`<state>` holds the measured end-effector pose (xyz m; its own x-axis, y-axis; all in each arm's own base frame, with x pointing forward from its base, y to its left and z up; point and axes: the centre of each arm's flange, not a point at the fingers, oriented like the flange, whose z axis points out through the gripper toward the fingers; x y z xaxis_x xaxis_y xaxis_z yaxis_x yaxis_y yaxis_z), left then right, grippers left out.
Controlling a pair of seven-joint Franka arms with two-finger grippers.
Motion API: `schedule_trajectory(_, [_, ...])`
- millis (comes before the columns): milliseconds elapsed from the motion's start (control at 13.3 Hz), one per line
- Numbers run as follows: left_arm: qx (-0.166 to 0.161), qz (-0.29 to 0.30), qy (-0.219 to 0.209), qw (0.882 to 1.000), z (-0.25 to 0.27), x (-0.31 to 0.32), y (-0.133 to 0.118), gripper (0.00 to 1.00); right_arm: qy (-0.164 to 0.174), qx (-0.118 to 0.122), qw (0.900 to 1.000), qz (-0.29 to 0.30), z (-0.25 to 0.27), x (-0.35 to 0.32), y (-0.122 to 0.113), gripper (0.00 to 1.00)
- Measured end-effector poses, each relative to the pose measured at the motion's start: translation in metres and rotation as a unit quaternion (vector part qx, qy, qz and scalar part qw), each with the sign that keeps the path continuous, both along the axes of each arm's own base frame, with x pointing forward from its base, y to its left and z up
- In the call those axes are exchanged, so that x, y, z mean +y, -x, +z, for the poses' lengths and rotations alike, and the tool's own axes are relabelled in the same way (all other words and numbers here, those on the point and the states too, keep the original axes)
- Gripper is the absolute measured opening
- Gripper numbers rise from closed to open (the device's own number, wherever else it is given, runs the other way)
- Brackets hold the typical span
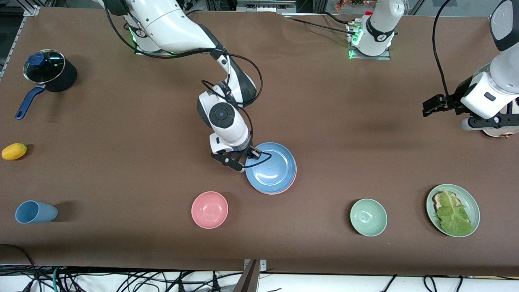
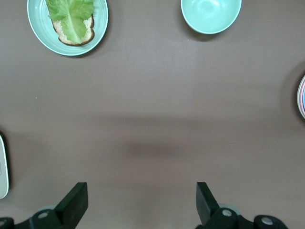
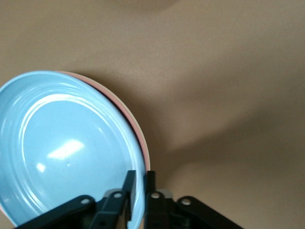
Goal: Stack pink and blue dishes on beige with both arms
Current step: 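Open the right gripper and lift it off the blue plate rim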
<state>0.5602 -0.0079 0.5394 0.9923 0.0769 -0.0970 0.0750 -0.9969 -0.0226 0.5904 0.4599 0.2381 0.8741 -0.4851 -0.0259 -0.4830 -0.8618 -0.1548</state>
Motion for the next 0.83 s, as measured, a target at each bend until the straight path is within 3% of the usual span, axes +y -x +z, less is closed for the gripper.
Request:
schedule_trajectory(301, [-0.002, 0.003, 0.0, 1.0, 0.002, 0.003, 0.0, 1.0, 0.021, -0.002, 1.0, 0.008, 0.022, -0.028, -0.024, 0.57])
schedule_trajectory(602, [-0.009, 0.007, 0.016, 1.0, 0.009, 0.001, 0.0, 1.0, 0.053, 0.004, 0.993, 0.105, 0.095, -0.124, -0.072, 0.99])
schedule_trajectory(828, [-0.015, 0.008, 0.02, 1.0, 0.014, 0.001, -0.002, 1.0, 0.06, 0.023, 0.984, 0.164, 0.147, -0.225, -0.095, 1.0])
